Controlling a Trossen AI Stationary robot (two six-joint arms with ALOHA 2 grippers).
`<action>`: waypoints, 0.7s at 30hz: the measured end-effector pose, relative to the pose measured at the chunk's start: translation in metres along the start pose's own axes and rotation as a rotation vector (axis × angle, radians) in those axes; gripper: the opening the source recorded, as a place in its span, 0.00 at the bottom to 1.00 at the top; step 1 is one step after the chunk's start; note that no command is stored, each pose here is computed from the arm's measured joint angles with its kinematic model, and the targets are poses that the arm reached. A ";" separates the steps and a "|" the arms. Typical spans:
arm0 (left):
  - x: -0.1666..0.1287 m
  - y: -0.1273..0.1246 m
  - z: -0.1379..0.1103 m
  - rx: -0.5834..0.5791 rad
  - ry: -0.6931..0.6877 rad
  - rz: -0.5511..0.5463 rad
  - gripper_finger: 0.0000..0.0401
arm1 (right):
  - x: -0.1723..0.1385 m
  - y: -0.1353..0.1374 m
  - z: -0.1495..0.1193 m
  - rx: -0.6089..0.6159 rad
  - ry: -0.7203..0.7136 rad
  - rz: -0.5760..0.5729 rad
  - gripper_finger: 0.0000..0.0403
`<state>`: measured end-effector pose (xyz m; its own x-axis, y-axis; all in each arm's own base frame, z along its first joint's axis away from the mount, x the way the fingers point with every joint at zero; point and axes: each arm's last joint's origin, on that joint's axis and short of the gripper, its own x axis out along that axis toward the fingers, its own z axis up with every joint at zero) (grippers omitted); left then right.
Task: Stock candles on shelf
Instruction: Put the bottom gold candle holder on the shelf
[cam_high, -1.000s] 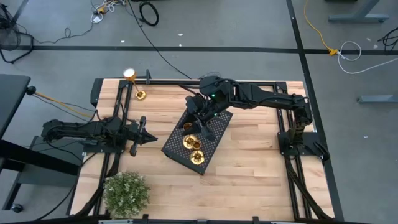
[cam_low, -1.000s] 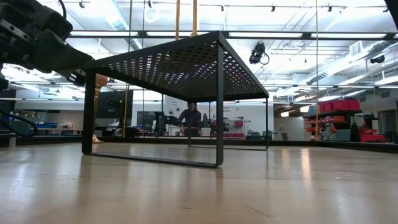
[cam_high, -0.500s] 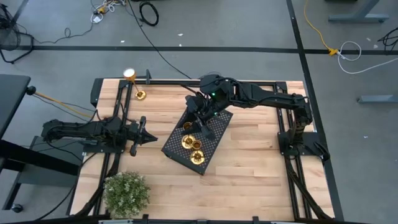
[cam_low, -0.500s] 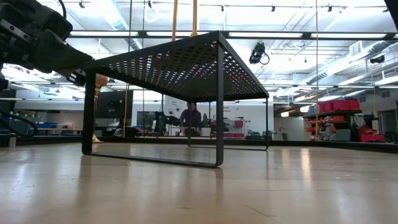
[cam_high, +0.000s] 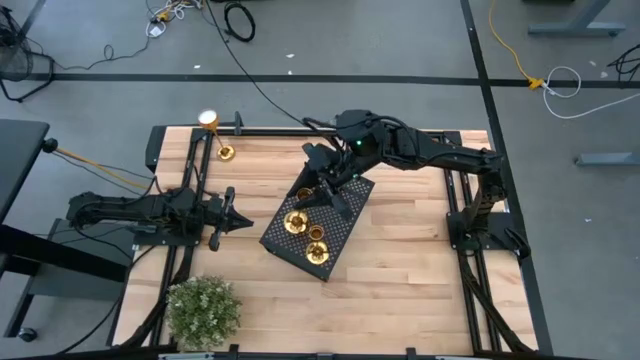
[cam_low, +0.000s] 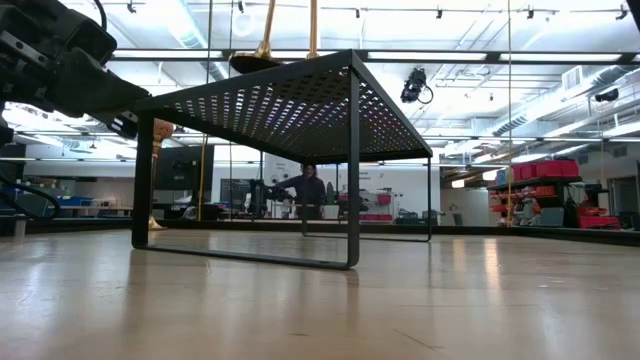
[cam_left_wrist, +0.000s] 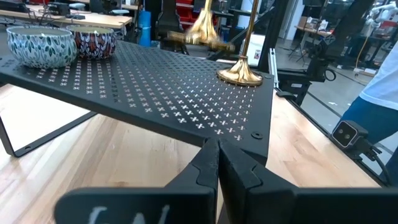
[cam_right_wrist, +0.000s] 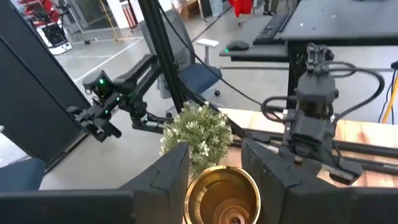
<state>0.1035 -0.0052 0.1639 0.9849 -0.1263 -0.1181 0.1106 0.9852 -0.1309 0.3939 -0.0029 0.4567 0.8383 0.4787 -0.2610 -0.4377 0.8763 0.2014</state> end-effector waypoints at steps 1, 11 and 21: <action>0.000 0.000 0.000 0.000 0.001 0.000 0.04 | 0.000 0.000 0.000 -0.004 -0.008 0.000 0.34; 0.000 0.000 0.000 0.000 0.000 0.000 0.04 | -0.017 0.008 -0.018 -0.001 -0.131 -0.050 0.34; 0.000 0.000 0.000 0.000 -0.001 0.000 0.03 | -0.024 0.011 -0.026 0.010 -0.123 -0.070 0.34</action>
<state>0.1034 -0.0053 0.1640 0.9851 -0.1266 -0.1167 0.1111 0.9852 -0.1308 0.3605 -0.0031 0.4405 0.9004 0.4055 -0.1574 -0.3740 0.9065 0.1960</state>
